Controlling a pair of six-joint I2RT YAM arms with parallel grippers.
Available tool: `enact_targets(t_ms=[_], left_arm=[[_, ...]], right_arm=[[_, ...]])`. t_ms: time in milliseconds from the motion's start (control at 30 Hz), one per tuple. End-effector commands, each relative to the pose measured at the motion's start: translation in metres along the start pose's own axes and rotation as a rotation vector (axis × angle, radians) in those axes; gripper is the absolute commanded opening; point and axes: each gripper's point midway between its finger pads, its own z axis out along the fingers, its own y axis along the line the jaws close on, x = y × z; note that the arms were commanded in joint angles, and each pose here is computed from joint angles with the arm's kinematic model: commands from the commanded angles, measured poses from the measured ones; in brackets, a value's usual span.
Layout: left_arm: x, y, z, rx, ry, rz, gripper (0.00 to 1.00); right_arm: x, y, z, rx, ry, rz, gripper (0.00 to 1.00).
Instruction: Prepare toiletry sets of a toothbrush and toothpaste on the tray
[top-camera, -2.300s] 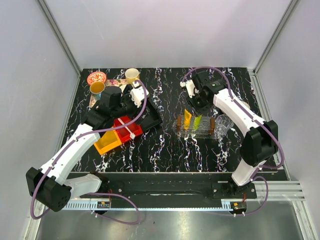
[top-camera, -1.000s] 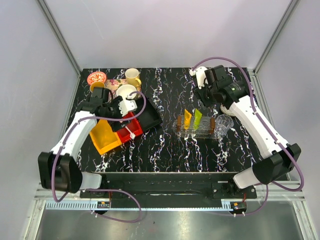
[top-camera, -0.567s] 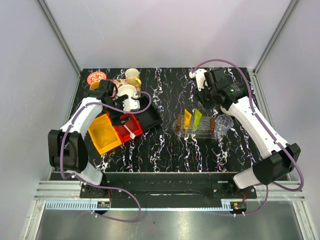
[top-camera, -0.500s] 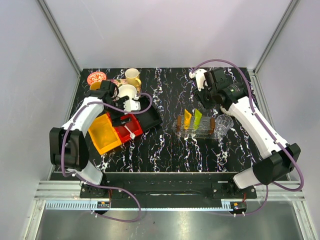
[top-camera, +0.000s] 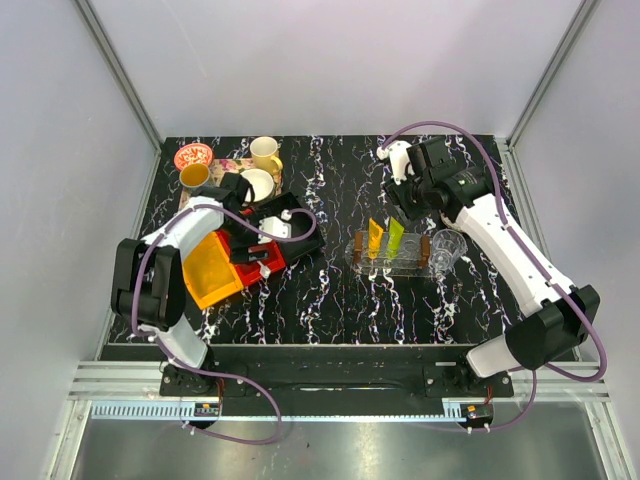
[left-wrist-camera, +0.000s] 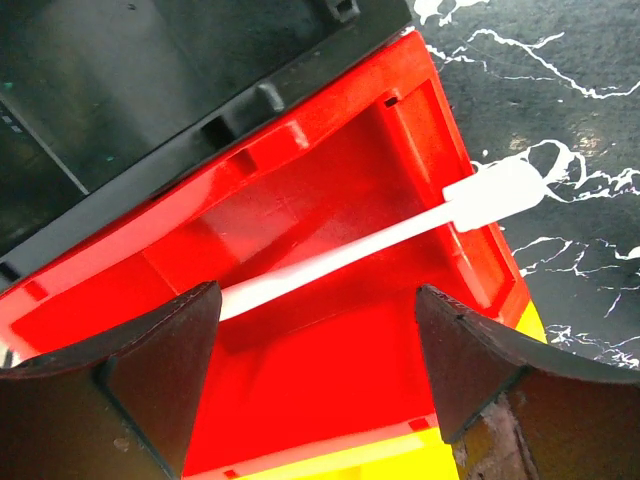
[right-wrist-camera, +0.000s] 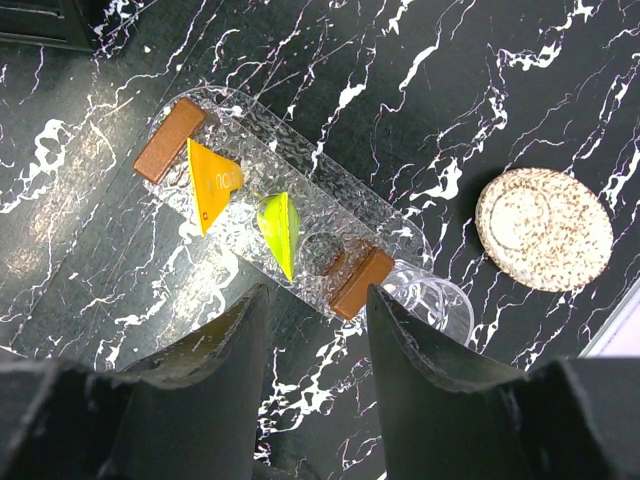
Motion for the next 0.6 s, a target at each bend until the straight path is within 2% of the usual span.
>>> enact_targets(t_ms=[0, 567], left_arm=[[0.005, 0.003, 0.009, -0.007, 0.034, 0.051, 0.83], [0.011, 0.016, 0.029, -0.064, 0.071, 0.082, 0.82]], right_arm=[[-0.009, 0.003, -0.003, -0.008, -0.046, -0.01, 0.49], [-0.006, 0.004, 0.001, -0.012, -0.034, -0.01, 0.49]])
